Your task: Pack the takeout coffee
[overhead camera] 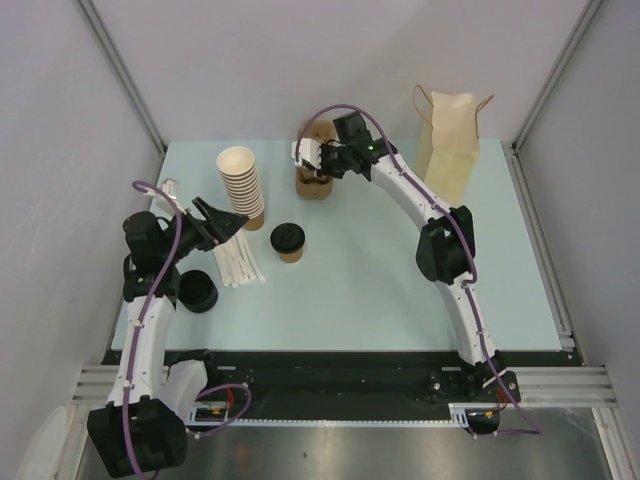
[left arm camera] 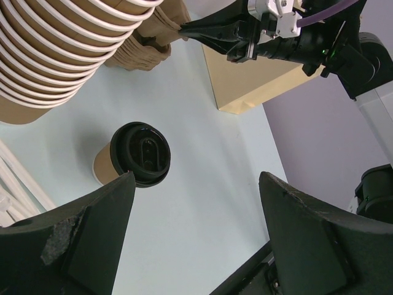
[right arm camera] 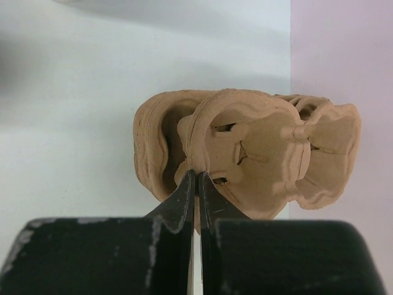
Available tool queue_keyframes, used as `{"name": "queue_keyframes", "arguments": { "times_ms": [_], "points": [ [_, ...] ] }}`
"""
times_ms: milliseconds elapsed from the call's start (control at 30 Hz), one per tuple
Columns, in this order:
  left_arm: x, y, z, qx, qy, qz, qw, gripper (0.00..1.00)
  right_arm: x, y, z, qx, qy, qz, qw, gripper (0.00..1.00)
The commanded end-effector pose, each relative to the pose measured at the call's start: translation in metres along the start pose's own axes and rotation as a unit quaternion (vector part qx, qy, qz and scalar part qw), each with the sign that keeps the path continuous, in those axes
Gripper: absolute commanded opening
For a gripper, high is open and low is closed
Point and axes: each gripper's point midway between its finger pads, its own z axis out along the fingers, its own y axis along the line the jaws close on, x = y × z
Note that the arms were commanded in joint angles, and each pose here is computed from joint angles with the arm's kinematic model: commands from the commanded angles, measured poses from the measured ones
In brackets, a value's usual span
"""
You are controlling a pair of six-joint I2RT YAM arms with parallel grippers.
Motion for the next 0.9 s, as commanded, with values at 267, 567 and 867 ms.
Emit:
{"name": "queue_keyframes", "arguments": {
  "times_ms": [267, 567, 867],
  "points": [
    [-0.008, -0.006, -0.002, 0.014, -0.013, 0.026, 0.999, 0.87, -0.031, -0.011, -0.014, 0.026, -0.016, -0.049, 0.998, 0.0],
    [-0.008, -0.006, -0.003, 0.013, -0.013, 0.034, 0.999, 0.87, -0.025, -0.006, -0.002, 0.054, -0.002, -0.081, 0.995, 0.0],
    [-0.007, -0.005, -0.003, 0.013, -0.011, 0.032, 0.999, 0.87, -0.051, -0.039, -0.021, 0.157, -0.016, -0.119, 0.98, 0.0]
  ]
}}
